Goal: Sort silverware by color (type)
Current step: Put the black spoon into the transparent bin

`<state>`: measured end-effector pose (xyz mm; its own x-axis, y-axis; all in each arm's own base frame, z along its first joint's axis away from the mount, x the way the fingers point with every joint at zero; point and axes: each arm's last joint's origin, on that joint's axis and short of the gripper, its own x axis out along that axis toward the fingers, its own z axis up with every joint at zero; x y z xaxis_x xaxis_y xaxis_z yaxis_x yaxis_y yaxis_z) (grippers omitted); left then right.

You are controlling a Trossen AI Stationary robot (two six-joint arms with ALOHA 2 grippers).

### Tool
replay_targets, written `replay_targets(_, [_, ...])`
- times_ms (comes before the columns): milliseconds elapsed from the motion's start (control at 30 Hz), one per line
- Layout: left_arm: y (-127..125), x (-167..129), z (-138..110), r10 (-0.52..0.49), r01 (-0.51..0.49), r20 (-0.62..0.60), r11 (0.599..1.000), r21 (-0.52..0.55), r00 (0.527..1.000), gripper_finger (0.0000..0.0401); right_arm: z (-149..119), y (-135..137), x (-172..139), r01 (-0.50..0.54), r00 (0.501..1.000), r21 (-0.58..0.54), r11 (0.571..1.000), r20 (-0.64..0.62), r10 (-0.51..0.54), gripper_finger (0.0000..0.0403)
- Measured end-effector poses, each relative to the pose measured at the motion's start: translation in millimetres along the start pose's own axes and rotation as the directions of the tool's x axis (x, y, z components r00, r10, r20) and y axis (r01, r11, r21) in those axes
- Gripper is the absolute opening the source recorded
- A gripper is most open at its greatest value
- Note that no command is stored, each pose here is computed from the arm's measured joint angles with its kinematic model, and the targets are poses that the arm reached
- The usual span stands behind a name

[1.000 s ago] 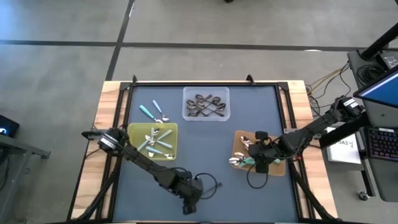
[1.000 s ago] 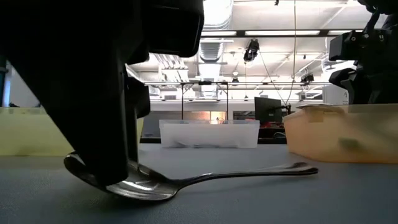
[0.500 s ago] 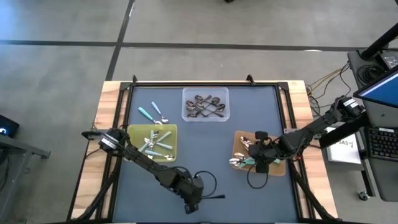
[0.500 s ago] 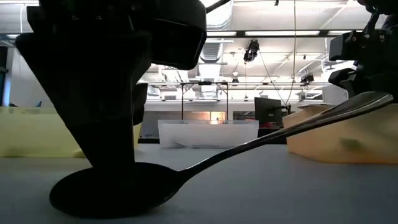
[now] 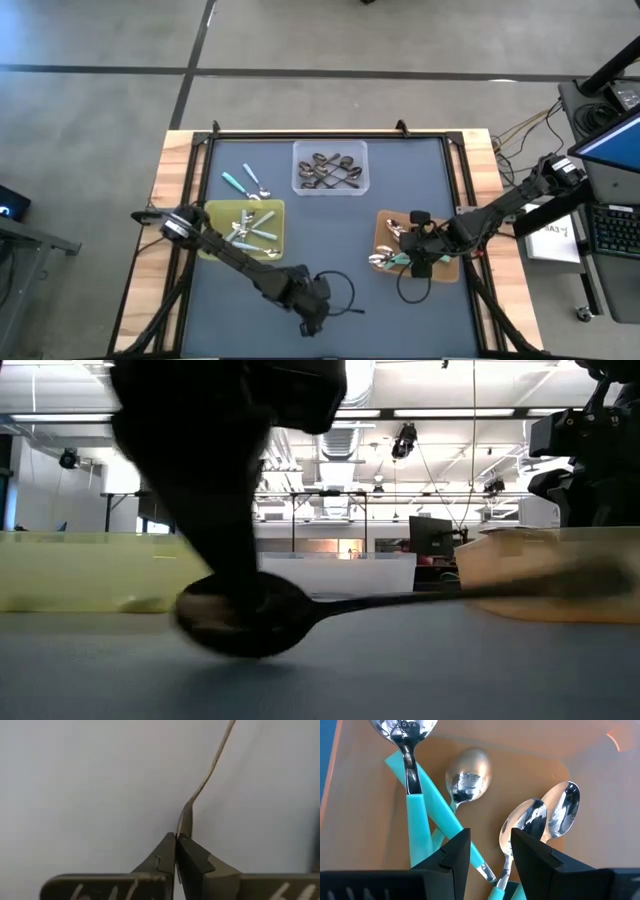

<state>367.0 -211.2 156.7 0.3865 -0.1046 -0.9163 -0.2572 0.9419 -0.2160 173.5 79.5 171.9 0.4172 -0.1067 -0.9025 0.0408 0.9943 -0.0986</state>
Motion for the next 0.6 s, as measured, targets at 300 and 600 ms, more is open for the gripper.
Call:
replay_targets(300, [41, -31, 48, 0.222, -0.222, 0.019, 0.975, -0.005, 0.975, 0.0001, 2, 1, 0, -0.010, 1.000, 0.008, 1.000, 0.022, 0.010, 0.0132])
replay_targets(600, [113, -88, 100, 0.351, -0.351, 0.190, 0.936, -0.030, 0.917, 0.0000, 3, 1, 0, -0.011, 1.000, 0.012, 1.000, 0.025, 0.011, 0.0132])
